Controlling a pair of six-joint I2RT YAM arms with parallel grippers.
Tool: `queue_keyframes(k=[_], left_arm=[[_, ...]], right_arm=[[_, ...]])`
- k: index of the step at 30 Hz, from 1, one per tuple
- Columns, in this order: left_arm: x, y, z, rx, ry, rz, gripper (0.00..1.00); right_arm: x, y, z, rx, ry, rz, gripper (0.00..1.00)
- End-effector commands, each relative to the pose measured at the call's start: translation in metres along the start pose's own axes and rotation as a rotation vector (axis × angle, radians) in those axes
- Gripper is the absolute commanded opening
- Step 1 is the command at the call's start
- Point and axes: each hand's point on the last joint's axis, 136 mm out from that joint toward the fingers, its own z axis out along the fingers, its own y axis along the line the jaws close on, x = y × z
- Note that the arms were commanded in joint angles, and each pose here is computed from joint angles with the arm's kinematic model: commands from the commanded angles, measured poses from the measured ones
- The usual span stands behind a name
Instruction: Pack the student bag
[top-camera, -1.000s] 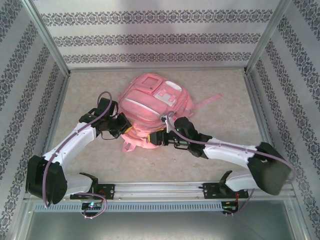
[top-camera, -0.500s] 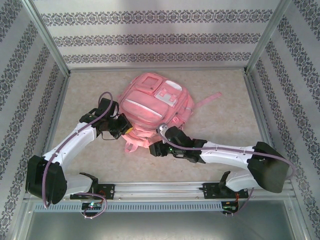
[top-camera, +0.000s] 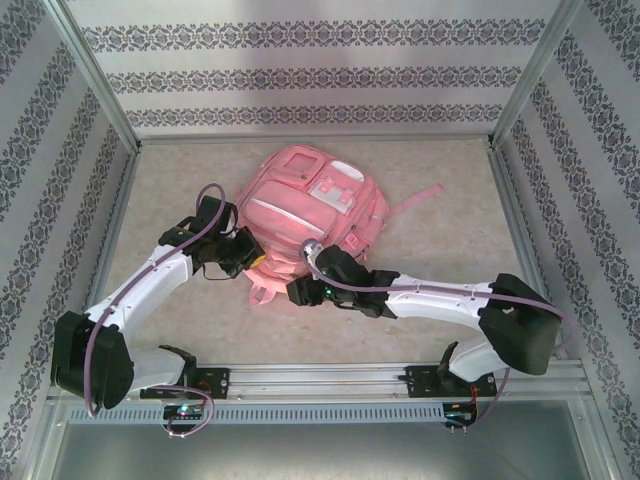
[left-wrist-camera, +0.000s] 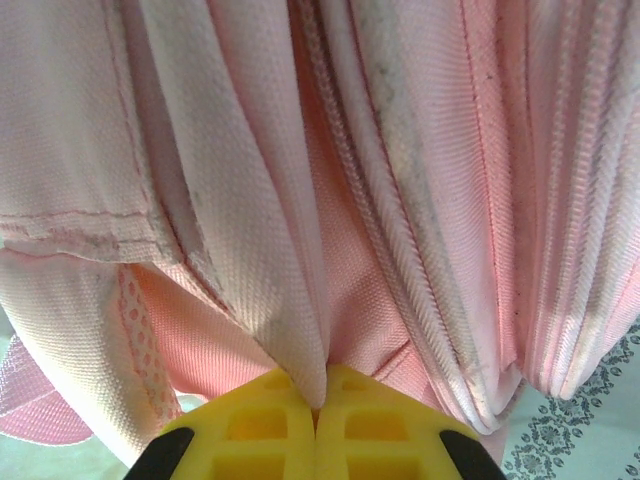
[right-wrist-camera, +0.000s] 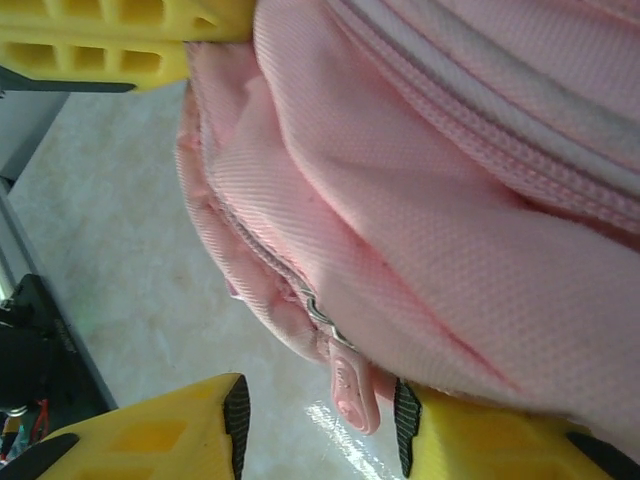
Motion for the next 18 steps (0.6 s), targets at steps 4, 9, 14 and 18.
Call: queue_keyframes(k=[4,9,14,18], left_arm=[[0.0002,-0.0283,-0.0130,0.095,-0.010,0.039,0.00],[0.0004,-0.0260,-0.0109,0.093,-0.010,0.038,0.00],[-0.0004,-0.0216,-0.0093,0.078,-0.015,0.047,0.00],[-0.0040,-0.0199,-0.0123,0.056,-0.037,0.072,0.00]], right_arm=[[-0.0029,-0.0030,0.0081,0.047,-0.003,-0.031,0.37],[-0.0067,-0.0005,0.0108,0.039,-0.008,-0.043,0.23],[-0.0084,0.0016,0.0079,0.035,-0.009,-0.059,0.14],[-0.0050,-0.0044,0.0021,0.052,-0.007,-0.061,0.10]])
